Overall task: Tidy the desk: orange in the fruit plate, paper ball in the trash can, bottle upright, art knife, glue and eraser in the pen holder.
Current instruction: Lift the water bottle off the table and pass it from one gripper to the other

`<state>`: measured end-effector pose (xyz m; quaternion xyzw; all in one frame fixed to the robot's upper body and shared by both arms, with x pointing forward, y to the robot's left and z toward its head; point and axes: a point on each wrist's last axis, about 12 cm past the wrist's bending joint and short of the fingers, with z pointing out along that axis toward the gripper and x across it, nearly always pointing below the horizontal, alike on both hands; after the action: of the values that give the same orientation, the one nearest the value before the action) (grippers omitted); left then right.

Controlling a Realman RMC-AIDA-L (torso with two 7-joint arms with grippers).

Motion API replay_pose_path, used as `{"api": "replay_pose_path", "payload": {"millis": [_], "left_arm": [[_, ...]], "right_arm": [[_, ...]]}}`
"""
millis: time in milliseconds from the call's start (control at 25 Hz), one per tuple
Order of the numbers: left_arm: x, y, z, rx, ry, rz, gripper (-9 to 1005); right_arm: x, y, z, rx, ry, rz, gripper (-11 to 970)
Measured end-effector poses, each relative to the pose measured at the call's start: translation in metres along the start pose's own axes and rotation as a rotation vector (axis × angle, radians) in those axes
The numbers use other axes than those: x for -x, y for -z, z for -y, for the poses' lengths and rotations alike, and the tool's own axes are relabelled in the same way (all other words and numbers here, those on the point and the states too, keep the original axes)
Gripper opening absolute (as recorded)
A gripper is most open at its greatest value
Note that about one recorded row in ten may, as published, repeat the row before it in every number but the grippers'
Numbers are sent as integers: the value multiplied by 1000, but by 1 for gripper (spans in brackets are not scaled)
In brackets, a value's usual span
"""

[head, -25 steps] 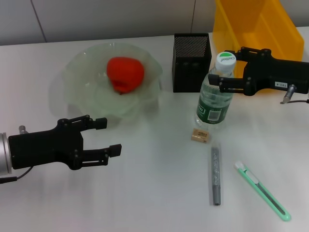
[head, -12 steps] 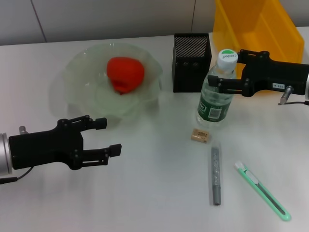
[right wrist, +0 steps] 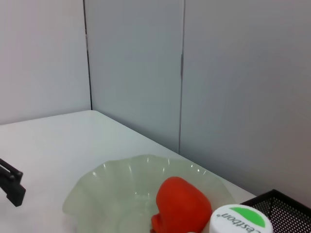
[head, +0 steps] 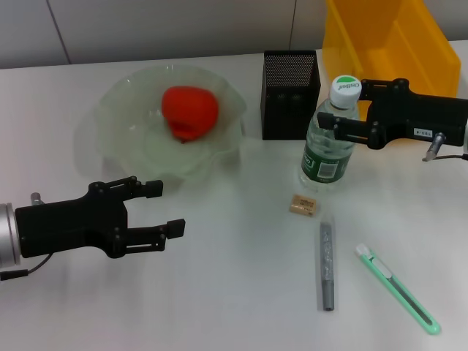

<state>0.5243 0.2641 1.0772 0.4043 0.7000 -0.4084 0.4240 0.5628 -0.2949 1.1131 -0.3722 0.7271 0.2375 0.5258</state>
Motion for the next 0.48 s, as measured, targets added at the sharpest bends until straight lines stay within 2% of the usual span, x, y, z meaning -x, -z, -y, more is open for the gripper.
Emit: {"api": "replay_pose_path", "payload": {"millis": [200,480], "left_arm": [[0,0,0,0,-4,0,849],[1,-1,-1,-3,-14,0,849]], "right_arm": [[1,2,-1,3,0,21,595],[15,11,-4,19,34,74,498]]}}
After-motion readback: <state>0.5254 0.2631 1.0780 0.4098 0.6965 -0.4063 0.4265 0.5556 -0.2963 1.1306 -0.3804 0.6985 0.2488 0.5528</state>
